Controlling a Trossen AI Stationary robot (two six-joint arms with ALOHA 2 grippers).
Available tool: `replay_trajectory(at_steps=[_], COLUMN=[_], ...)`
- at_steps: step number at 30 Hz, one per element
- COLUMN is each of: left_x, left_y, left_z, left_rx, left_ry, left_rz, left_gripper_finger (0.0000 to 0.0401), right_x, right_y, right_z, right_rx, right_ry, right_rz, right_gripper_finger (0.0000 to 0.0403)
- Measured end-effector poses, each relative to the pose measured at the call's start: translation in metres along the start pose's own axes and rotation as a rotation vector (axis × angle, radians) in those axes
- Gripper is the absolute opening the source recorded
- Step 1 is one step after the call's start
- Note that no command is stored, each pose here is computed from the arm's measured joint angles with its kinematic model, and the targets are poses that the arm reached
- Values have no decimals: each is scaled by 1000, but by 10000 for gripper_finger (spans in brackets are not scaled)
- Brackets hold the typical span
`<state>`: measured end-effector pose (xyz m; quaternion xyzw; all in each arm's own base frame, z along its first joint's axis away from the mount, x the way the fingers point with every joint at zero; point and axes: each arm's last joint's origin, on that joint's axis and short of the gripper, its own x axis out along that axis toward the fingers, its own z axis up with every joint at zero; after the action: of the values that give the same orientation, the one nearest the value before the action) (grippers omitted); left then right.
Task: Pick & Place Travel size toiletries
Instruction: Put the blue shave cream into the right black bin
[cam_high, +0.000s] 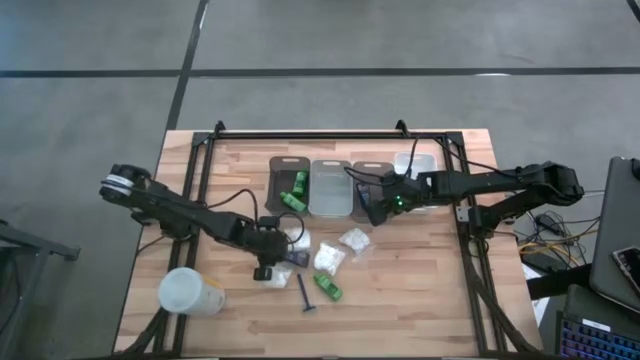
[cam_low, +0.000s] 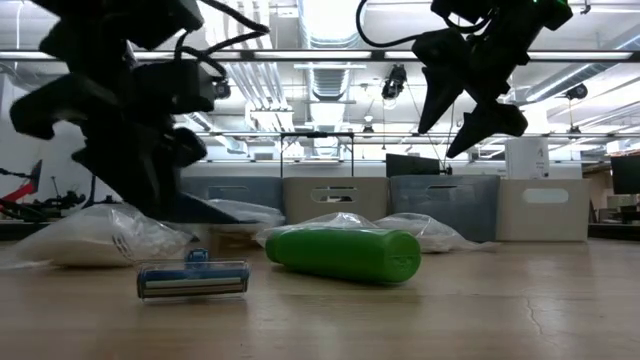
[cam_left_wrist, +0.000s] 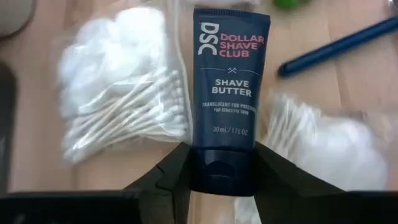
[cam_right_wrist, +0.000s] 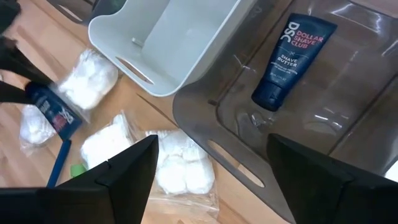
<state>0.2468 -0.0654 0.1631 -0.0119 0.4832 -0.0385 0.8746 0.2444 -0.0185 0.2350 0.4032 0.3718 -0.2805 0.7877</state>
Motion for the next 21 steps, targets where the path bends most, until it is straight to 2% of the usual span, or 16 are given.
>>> replay_trajectory(at_steps=[6,8,11,15,17,19,21], left_x=[-27,-35,-48,-63,-68,-73,-76], left_y=[1,1,-2,-2,1,5,11], left_z=[0,0,2,9,12,13,14], left_rx=[-21,-29,-76,-238,-316,-357,-379], left_ry=[68,71,55,42,37,9,-48], left_rz=[14,-24,-152,-401,-474,-466,-368], left_gripper_finger=[143,144,145,146,146,146,146], right_x=[0,0,0,0,0,0,0], right_y=[0,0,1,2,2,2,2], right_z=[0,0,0,-1,-1,-1,-1], right_rx=[7,8,25,57,67,73,73], right_ry=[0,4,24,50,51,50,48], right_rz=[0,4,20,42,42,41,41], right_gripper_finger=[290,296,309,324,331,337,341])
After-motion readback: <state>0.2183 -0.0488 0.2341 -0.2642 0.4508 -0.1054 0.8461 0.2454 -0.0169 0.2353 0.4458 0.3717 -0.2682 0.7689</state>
